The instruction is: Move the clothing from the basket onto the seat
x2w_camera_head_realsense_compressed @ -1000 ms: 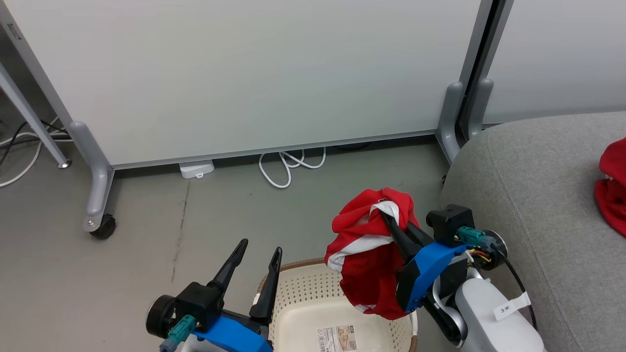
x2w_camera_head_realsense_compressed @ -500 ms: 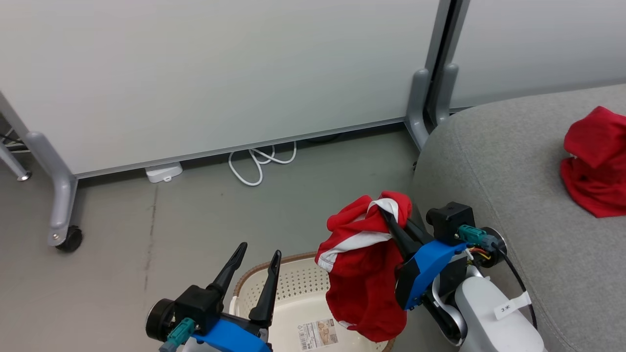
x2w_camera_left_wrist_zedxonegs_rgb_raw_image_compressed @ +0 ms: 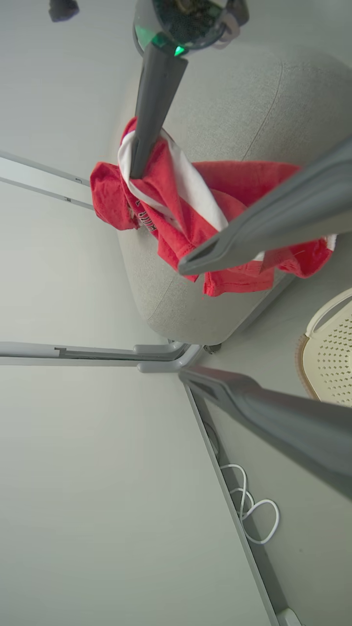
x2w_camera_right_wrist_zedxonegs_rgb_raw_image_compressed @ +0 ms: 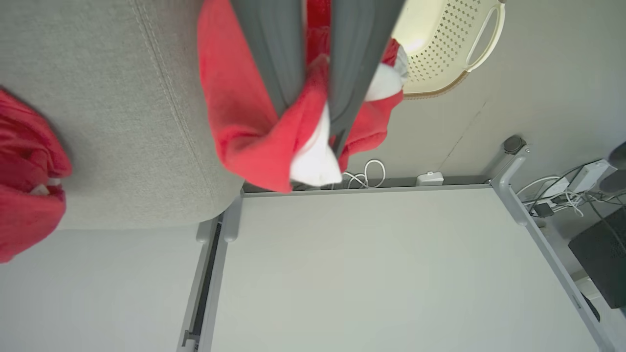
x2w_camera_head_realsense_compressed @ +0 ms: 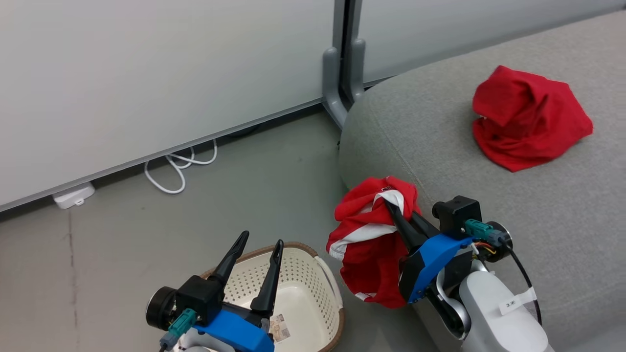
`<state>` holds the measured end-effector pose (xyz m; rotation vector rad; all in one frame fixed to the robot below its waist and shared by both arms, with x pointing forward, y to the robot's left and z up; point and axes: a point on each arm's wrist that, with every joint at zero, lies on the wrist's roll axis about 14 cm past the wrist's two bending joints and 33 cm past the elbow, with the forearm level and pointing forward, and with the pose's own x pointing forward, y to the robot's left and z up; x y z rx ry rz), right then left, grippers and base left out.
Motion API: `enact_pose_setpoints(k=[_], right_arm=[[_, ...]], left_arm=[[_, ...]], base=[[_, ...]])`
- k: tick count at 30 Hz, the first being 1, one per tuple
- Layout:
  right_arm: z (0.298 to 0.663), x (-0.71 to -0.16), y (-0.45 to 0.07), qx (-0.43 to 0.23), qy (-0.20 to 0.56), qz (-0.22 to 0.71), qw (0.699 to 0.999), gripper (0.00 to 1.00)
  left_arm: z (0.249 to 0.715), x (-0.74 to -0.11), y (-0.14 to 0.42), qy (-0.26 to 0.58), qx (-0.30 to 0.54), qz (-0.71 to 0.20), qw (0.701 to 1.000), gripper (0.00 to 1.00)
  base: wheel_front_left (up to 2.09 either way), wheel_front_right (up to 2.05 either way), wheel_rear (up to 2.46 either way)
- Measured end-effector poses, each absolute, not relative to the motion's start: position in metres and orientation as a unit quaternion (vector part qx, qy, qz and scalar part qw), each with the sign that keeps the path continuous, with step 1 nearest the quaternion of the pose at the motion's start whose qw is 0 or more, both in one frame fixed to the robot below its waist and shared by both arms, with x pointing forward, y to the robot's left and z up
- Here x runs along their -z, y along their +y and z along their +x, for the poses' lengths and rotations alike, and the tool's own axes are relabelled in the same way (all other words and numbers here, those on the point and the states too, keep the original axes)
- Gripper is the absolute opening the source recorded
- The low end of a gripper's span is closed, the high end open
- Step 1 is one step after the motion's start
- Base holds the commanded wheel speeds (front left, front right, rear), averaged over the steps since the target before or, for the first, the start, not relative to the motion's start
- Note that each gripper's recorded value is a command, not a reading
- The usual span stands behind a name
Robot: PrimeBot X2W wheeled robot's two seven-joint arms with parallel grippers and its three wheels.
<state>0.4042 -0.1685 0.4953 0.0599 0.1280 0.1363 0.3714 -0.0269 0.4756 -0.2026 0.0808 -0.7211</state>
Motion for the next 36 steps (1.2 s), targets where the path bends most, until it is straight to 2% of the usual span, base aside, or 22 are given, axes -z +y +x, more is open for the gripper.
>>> enact_pose_setpoints(k=[13, 24, 29, 36], right_arm=[[0.379, -0.488, -0.225, 0.014, 0.072, 0.034, 0.997, 0.0], [0.377, -0.485, -0.233, 0.026, 0.073, 0.037, 0.996, 0.0], [0.388, -0.494, -0.241, 0.035, 0.063, 0.037, 0.997, 0.0], [0.428, -0.55, -0.279, 0.064, 0.022, -0.015, 0.998, 0.0]], left_arm=[[0.373, -0.468, -0.077, 0.052, 0.423, -0.1, 0.899, 1.0], [0.372, -0.465, -0.082, 0.057, 0.431, -0.1, 0.895, 1.0], [0.375, -0.462, -0.077, 0.059, 0.423, -0.102, 0.899, 1.0], [0.384, -0.46, -0.072, 0.057, 0.415, -0.104, 0.902, 1.0]], base=[[0.0, 0.0, 0.0], [0.0, 0.0, 0.0], [0.0, 0.0, 0.0], [0.0, 0.0, 0.0]])
